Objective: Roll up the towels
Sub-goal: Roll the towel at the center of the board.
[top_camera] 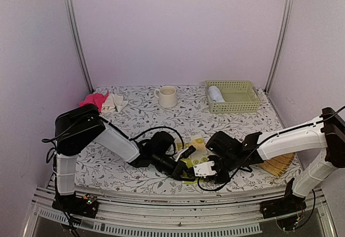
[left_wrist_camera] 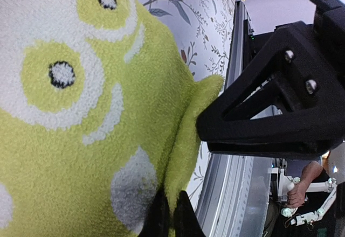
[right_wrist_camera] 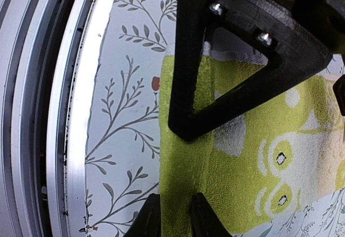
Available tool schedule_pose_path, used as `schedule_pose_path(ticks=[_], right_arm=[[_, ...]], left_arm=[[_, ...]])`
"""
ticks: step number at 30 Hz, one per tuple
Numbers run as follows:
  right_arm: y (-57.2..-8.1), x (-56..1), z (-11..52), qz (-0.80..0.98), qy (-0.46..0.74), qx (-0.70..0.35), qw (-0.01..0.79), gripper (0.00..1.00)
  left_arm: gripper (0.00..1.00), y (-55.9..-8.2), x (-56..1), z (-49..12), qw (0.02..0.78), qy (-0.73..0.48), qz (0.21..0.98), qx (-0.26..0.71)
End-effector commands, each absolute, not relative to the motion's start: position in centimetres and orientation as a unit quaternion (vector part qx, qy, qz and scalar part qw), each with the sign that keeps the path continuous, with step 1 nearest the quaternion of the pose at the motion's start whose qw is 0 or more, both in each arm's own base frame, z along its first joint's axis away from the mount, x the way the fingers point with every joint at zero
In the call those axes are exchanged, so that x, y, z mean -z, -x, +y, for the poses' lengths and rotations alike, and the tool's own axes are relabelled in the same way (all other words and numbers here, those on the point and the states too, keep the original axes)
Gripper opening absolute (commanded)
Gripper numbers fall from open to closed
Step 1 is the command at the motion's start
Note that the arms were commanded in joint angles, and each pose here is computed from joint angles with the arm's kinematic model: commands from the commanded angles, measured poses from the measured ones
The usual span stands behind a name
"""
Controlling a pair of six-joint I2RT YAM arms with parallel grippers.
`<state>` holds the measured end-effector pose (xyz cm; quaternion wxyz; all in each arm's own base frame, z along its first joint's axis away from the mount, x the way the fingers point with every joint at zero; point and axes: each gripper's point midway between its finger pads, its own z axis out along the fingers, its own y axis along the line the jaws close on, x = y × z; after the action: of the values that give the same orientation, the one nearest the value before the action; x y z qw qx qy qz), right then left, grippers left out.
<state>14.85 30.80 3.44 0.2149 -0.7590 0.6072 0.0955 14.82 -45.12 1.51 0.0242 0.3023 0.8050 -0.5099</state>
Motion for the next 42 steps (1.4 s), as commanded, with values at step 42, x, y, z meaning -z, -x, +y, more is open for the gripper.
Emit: schedule_pose_path(ticks=[42], right_arm=[[-12.5,-2.3,31.4,0.663,0.614,-0.412,-0.115,0.03]], left_arm=[[0.32,-11.0,-8.7,-39.2,0.465,-0.555,0.668,0.174]])
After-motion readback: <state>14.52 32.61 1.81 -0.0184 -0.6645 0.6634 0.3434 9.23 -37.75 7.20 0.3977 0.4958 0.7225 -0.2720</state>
